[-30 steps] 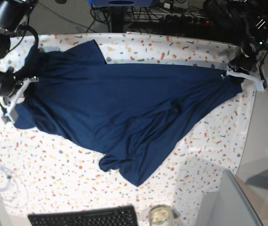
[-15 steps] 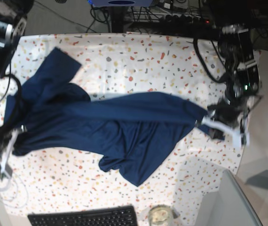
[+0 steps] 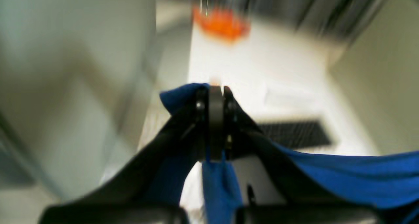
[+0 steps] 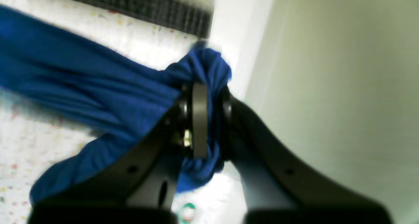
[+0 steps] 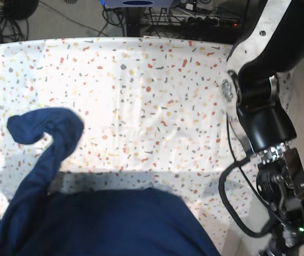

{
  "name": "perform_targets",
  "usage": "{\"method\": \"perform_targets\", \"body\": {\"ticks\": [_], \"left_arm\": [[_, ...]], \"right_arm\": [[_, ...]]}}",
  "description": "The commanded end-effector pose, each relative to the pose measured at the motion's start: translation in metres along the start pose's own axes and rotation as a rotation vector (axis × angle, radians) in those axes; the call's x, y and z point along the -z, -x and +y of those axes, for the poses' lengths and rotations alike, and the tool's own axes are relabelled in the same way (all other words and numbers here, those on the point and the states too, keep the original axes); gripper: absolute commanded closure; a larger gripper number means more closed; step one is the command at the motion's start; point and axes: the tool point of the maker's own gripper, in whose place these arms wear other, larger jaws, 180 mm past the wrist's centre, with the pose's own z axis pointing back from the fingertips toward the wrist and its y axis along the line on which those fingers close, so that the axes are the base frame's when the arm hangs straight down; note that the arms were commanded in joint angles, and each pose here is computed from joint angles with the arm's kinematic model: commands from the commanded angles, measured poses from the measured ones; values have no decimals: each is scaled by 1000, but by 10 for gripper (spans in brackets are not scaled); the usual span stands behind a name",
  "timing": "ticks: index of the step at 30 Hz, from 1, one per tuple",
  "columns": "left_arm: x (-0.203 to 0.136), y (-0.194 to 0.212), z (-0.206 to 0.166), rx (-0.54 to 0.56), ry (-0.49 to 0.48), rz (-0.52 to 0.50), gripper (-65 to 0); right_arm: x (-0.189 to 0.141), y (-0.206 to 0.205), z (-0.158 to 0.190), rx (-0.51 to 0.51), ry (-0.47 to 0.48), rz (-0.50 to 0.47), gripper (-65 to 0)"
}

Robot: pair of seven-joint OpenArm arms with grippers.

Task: Layout the t-shirt on the table in an organized manner, then fold the t-shirt properly
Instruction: 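Lift the shirt with both grippers and lay it flat across the table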

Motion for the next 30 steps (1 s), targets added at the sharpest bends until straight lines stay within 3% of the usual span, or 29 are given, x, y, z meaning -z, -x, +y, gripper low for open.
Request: {"method": "perform_targets", "body": {"ticks": [1, 3, 5, 7, 10, 16, 19, 22, 25, 30], "left_arm": [[-7, -34, -4, -20, 8, -104, 0], [-21, -51, 1, -114, 24, -176, 0], [-32, -42, 7, -198, 55, -191, 0], [-43, -19, 12, -267, 87, -168, 0], [-64, 17, 24, -260, 78, -107, 0], [-119, 125, 68, -180, -46, 149, 0], [-147, 180, 88, -187, -106, 291, 0], [-175, 231, 101, -215, -155, 423, 0], [-196, 268, 112, -241, -200, 479, 0], [-219, 306, 129, -260, -261, 500, 0]], "right_arm": [[-34, -29, -33, -12, 101, -82, -3], [-66, -35, -47, -54, 199, -101, -3], [-84, -26, -45, -101, 265, -79, -3], [-95, -4, -30, -156, 310, -46, -3], [-96, 51, -2, -162, 311, 16, -5], [-48, 215, 121, -54, -9, 316, -5], [-31, 274, 198, 30, -209, 376, -5], [-22, 321, 253, 92, -359, 449, -3], [-20, 352, 280, 123, -435, 517, -3], [-16, 368, 289, 163, -466, 538, -3]]}}
